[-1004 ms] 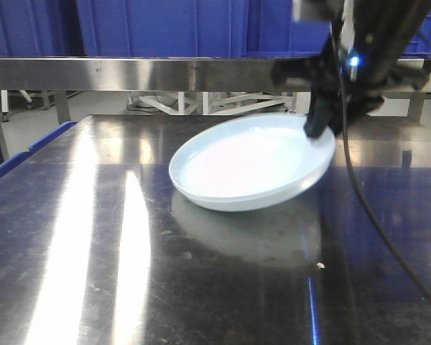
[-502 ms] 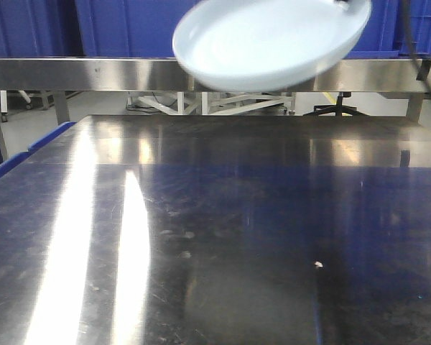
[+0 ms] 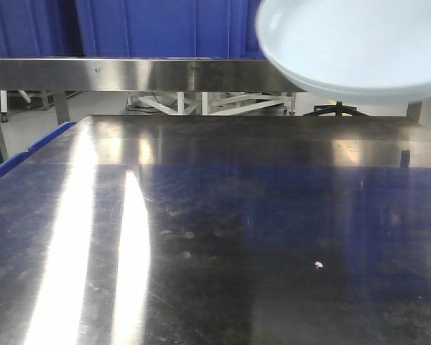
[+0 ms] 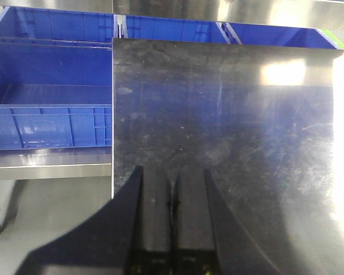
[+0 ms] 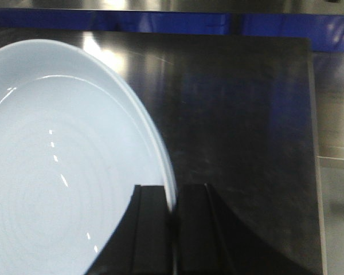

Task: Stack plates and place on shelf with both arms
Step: 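Lift the stacked plates with the right gripper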

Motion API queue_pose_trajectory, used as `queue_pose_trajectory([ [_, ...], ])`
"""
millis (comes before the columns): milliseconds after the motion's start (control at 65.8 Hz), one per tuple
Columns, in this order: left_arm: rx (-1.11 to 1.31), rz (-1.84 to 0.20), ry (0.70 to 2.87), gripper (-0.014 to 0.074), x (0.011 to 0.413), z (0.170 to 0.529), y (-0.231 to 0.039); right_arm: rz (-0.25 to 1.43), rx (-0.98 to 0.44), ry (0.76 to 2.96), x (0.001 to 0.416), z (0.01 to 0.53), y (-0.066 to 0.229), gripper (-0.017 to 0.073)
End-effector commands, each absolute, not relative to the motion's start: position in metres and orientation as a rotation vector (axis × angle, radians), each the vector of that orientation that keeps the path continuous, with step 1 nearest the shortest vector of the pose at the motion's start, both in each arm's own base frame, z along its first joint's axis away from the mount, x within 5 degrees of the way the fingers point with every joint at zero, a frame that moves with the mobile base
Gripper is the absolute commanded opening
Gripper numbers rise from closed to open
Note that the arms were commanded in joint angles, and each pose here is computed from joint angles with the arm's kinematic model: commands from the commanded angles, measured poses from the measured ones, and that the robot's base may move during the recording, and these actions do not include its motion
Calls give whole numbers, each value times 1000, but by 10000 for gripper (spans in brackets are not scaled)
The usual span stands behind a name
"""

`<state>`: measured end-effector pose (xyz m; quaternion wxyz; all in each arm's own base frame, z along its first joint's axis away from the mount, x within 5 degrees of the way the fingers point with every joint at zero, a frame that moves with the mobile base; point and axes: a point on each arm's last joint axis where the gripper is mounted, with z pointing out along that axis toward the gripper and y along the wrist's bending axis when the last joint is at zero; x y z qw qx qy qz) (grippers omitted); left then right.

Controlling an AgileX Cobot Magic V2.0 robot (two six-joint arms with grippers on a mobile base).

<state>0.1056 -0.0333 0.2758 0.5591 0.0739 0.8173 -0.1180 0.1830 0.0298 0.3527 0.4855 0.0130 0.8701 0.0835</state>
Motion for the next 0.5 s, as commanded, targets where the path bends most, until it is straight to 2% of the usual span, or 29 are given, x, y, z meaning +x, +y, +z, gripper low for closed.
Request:
queue_pose_trajectory([
  [0, 156, -309, 1813, 87, 108, 293, -35, 195, 56, 1947, 163, 365, 20, 48],
  [228, 156, -309, 1813, 87, 108, 293, -35, 209, 89, 1894, 118, 343, 13, 48],
  [487, 156, -309, 1813, 87, 108, 293, -35, 217, 91, 1875, 97, 323, 11, 48],
])
